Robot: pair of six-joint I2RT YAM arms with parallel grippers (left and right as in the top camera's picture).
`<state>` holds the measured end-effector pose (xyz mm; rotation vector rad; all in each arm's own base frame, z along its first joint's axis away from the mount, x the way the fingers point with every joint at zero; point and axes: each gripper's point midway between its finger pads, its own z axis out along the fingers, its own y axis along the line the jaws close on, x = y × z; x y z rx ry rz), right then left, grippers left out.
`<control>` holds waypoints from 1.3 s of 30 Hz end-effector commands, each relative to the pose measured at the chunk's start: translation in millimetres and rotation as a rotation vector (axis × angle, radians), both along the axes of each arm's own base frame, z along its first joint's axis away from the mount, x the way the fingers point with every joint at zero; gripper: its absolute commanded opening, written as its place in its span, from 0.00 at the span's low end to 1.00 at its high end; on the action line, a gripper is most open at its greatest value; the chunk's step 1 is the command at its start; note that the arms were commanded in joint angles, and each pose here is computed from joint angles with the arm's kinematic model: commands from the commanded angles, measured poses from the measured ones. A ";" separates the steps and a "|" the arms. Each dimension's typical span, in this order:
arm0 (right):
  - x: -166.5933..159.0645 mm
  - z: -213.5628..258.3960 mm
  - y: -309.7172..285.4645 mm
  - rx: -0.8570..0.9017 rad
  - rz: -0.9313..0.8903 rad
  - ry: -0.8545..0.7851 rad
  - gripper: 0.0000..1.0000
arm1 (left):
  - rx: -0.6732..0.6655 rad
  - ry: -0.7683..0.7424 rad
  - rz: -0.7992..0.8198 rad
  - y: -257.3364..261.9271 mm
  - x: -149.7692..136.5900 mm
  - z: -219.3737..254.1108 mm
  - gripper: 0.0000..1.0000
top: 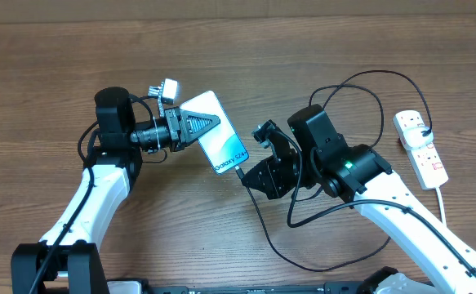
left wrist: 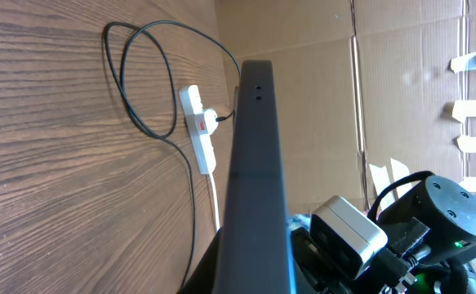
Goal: Plug charger to phone and switch on socket
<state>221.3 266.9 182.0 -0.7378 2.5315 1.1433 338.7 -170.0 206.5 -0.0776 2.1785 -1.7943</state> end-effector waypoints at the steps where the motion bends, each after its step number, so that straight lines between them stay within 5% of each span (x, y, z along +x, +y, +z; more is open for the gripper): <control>1: 2.3 11.9 3.1 0.026 0.010 -0.038 0.04 | 0.002 -0.040 -0.023 -3.6 -1.3 5.2 0.04; 39: 2.6 6.4 3.3 0.016 0.009 -0.021 0.04 | -0.002 0.035 -0.007 -12.5 -1.2 2.5 0.04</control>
